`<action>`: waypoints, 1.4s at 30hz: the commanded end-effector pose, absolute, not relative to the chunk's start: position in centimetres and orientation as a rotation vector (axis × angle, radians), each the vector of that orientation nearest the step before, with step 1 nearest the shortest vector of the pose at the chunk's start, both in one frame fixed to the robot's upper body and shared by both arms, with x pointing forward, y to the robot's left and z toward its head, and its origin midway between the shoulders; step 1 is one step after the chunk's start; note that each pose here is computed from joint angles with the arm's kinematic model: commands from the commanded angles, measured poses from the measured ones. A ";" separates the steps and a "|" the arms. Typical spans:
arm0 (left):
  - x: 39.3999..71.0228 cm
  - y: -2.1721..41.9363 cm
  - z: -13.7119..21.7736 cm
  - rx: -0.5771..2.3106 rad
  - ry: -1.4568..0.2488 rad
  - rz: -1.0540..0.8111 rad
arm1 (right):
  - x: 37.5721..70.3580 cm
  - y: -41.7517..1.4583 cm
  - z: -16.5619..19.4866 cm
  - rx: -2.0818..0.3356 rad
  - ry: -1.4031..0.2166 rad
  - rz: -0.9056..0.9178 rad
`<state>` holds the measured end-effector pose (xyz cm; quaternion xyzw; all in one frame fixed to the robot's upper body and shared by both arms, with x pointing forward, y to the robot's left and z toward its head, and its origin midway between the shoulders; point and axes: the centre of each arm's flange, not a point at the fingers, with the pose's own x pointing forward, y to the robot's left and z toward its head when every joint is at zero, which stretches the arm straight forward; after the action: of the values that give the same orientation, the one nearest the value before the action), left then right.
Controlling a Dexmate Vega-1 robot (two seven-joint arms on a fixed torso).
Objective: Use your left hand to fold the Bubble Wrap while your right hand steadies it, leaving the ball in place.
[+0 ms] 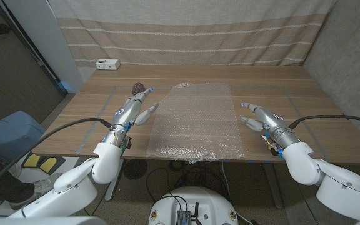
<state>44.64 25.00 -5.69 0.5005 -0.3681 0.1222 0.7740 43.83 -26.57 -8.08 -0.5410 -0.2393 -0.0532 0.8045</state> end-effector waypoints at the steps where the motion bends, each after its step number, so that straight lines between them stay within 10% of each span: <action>1: 43.4 25.2 -6.5 1.136 -0.778 0.249 | 42.4 -26.1 -9.3 -1.214 -0.462 -0.099; 42: 42.8 24.8 -8.6 1.387 -0.695 0.086 | 40.1 -23.6 -14.0 -1.383 -0.325 0.020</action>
<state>42.85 24.76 -7.97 0.6070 -0.3229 0.0569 0.7239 40.71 -24.27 -13.16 -0.6059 -0.1625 0.0069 0.7787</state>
